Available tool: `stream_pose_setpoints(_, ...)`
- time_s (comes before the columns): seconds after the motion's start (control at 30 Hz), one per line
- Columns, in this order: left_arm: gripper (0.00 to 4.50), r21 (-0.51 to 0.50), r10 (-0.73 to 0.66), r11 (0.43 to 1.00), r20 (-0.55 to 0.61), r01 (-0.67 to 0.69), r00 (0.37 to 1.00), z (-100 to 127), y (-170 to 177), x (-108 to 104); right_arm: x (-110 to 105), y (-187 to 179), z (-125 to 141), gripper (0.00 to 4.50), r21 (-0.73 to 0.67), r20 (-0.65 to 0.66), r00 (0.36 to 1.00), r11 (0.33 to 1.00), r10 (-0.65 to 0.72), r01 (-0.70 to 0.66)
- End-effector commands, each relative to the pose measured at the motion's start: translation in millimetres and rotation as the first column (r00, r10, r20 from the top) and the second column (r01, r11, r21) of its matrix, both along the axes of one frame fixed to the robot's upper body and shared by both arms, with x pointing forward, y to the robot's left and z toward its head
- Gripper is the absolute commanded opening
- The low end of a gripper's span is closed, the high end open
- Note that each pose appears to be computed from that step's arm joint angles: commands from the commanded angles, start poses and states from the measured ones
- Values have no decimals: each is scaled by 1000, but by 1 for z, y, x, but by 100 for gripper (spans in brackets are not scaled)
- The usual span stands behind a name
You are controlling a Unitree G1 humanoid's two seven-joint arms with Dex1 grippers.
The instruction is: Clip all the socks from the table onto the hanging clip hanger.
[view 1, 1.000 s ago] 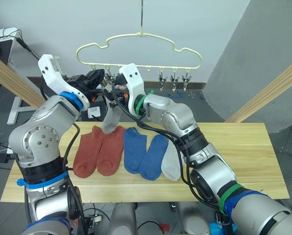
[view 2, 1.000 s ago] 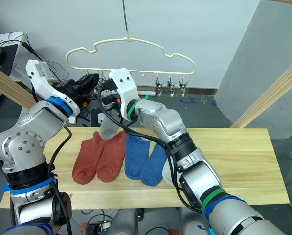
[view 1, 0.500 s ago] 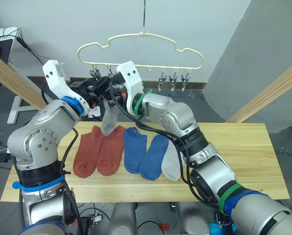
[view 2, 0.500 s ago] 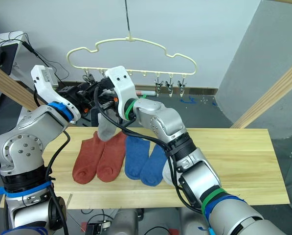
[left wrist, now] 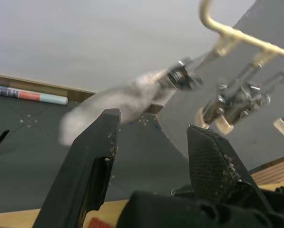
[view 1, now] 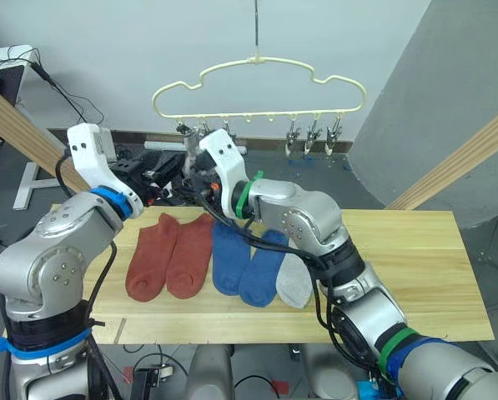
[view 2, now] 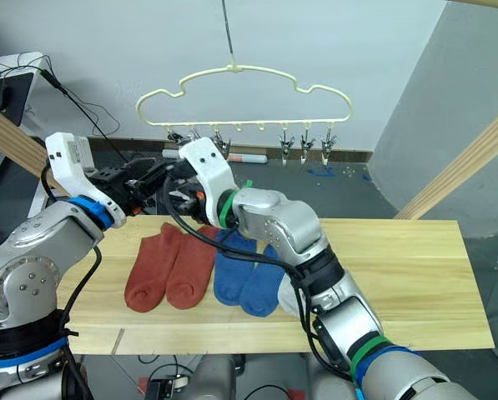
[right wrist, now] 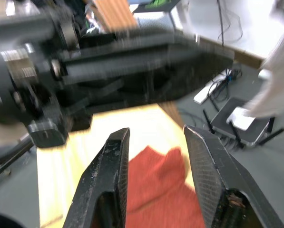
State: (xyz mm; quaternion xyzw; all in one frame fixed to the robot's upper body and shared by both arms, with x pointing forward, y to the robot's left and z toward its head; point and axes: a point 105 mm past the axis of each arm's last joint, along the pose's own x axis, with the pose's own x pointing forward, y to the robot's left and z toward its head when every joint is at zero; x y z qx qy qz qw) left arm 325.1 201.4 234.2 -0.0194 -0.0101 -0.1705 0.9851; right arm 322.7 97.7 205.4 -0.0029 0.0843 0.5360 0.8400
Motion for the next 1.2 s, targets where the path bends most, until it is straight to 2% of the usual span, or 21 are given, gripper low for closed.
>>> stream_pose_setpoints(0.03,256,61,-6,998,93,0,996,14,-2,-12,-14,-14,15,184,10,75,996,999,47,-48)
stream_pose_setpoints(0.2,256,88,-21,996,114,11,993,14,-7,-17,-20,-38,16,184,-16,119,991,998,57,-56)
stream_pose_setpoints(0.3,256,137,-56,990,145,36,988,15,-13,-23,-26,-68,19,184,-34,148,987,998,65,-61)
stream_pose_setpoints(0.4,256,172,-100,982,156,72,983,15,-17,-30,-33,-97,19,246,-82,164,983,994,80,-67)
stream_pose_setpoints(0.53,256,182,-116,980,166,85,979,14,-20,-33,-38,-127,20,382,-132,176,981,990,78,-55)
stream_pose_setpoints(0.6,256,175,-107,982,170,77,980,13,-20,-33,-40,-138,28,449,-132,223,973,991,60,-31)
stream_pose_setpoints(0.87,256,163,-90,985,248,50,965,6,-34,-38,-57,-156,42,449,-86,276,960,996,52,-29)
stream_pose_setpoints(0.97,256,195,-82,980,272,29,959,-5,-39,-39,-64,-166,47,449,-79,316,948,997,50,-26)
stream_pose_setpoints(1.2,256,217,-53,976,351,-26,935,-18,-49,-36,-72,-176,37,449,-142,248,965,989,85,-50)
